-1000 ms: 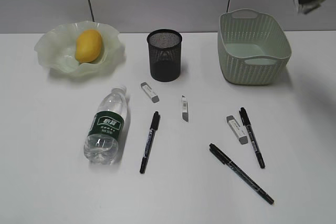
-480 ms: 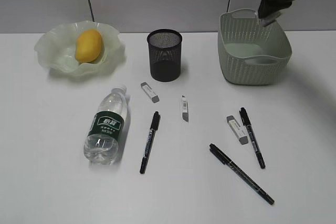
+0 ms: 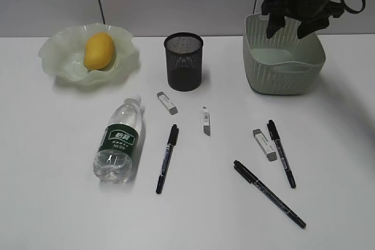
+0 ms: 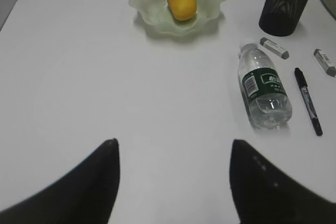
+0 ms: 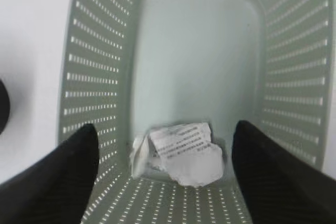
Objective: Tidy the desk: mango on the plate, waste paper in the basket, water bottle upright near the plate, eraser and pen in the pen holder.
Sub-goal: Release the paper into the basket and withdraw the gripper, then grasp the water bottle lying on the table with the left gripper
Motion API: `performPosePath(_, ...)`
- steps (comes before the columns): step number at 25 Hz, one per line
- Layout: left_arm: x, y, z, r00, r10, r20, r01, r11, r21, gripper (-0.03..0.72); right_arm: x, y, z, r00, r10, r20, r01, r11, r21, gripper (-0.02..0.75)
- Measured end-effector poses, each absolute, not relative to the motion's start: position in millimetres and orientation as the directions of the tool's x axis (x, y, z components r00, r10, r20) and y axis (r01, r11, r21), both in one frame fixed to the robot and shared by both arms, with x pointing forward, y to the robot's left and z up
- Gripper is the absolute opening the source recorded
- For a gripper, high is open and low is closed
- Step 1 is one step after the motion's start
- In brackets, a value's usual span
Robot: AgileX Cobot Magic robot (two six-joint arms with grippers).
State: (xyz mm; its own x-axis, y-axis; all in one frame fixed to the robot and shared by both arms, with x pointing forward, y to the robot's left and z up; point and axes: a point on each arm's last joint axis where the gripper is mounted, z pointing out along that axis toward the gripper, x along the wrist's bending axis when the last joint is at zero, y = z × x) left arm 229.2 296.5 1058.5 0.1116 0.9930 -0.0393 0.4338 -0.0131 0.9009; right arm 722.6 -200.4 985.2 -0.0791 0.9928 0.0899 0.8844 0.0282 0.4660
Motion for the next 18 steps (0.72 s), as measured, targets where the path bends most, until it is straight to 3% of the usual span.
performPosePath(4,229.2,296.5,1058.5,0.111,0.993,-0.04,0.434,-0.012,0.901,0.498,725.1,-199.8,997.0,-0.08,0.993,0.092,0.88,0.027,0.475,0.637)
performPosePath(11,229.2,296.5,1058.5,0.111,0.993,-0.04,0.434,-0.012,0.901,0.498,719.8,-201.3,1044.5,-0.102,0.993,0.067,0.904,0.065,0.423,0.622)
performPosePath(18,229.2,296.5,1058.5,0.111,0.993,-0.04,0.434,-0.012,0.901,0.498,707.4,-201.7,1096.8,-0.136,0.988,0.077,0.86,0.08,0.504,0.584)
